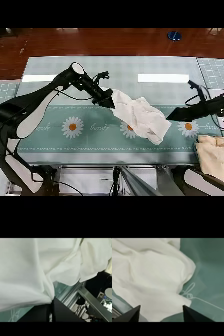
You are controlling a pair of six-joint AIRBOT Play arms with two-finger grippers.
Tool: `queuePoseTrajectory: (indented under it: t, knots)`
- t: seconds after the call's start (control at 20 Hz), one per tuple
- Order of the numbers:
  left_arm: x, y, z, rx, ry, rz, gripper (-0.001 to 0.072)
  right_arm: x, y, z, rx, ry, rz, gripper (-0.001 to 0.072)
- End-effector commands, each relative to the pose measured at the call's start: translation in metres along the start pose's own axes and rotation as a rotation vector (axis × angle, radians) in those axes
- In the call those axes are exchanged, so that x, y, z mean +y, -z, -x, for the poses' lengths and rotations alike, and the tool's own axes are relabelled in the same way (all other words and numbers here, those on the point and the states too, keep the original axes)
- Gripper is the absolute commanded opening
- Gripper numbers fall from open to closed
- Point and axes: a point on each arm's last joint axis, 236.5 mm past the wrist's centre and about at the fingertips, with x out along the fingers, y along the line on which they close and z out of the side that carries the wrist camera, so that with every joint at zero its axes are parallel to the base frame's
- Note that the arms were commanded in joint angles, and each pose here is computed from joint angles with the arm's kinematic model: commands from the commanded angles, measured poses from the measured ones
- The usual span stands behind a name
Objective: Fold the shirts.
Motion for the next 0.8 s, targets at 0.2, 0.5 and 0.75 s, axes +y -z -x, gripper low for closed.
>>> queuePoseTrajectory:
  t: [0.2, 0.5, 0.75]
  knots:
    - [-0.002, 0.006, 0.0, 0.026, 0.006, -0.012, 0.0031, -0.021, 0.005, -0.031, -0.039, 0.049, 0.015, 0.0557]
    - [-0.003, 0.006, 0.002, 0.023, 0.006, -0.041, 0.003, -0.003, 0.007, -0.063, 0.044, 0.035, 0.066, 0.0027]
    - [-0.039, 0.006, 0.038, -0.077, -0.004, -0.179, 0.0027, 0.047, -0.037, -0.004, -0.239, 0.001, 0.125, 0.0026]
